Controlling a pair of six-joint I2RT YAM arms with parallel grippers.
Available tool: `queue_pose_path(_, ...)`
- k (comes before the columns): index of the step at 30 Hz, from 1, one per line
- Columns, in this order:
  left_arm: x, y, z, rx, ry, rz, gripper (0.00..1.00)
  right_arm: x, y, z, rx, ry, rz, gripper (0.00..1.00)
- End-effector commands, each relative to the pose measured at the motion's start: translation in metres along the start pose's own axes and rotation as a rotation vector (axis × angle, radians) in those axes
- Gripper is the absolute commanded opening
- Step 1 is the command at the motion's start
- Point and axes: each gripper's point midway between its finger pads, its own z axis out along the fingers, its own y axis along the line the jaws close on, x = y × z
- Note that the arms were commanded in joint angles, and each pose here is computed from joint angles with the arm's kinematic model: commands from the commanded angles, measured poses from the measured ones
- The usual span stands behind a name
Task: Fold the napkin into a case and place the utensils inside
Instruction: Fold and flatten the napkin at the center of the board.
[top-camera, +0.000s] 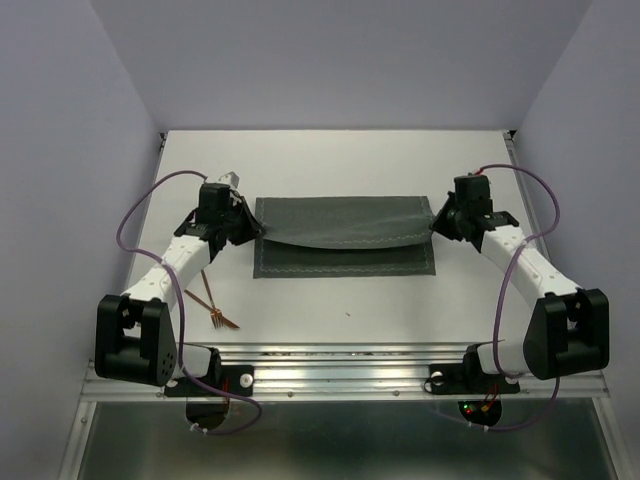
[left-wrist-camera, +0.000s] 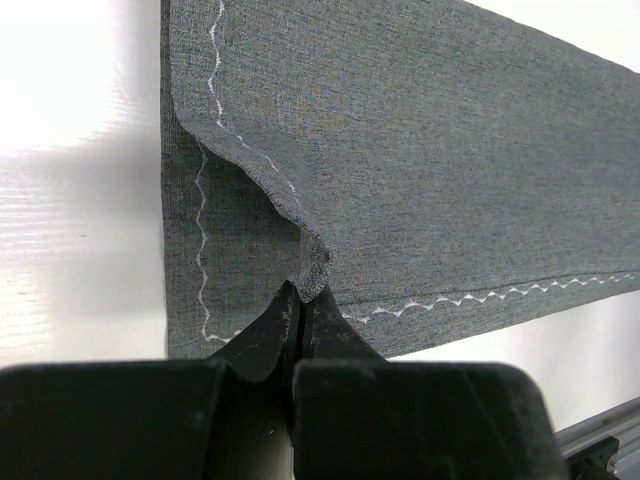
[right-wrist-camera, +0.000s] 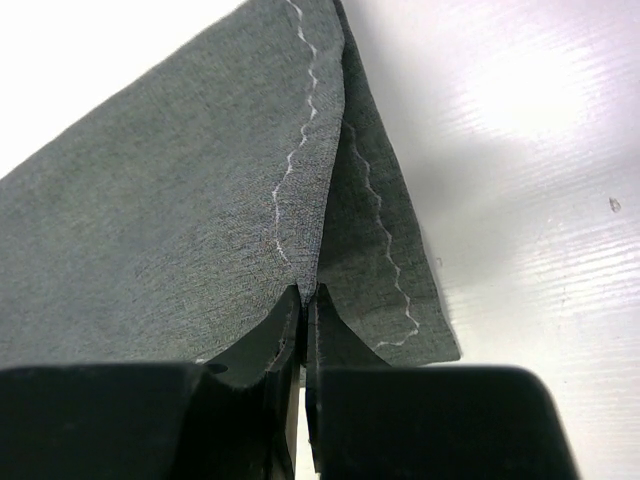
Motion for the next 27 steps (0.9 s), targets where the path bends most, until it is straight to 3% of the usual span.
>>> queue_pose_path(1,0.009,0.001,0.003,0.008,0.014,-0.023,0.0,0.013,-0.015,0.006,0.042,0.016,-0.011,0.01)
queue_pose_path(10,0.043,0.027,0.02,-0.062,0.09,-0.089,0.0,0.064,-0.038,0.022,0.064,0.132,0.015,0.01)
queue_pose_path(27,0.06,0.04,0.032,-0.108,0.16,-0.092,0.0,0.079,-0.053,0.034,0.108,0.162,0.008,0.01)
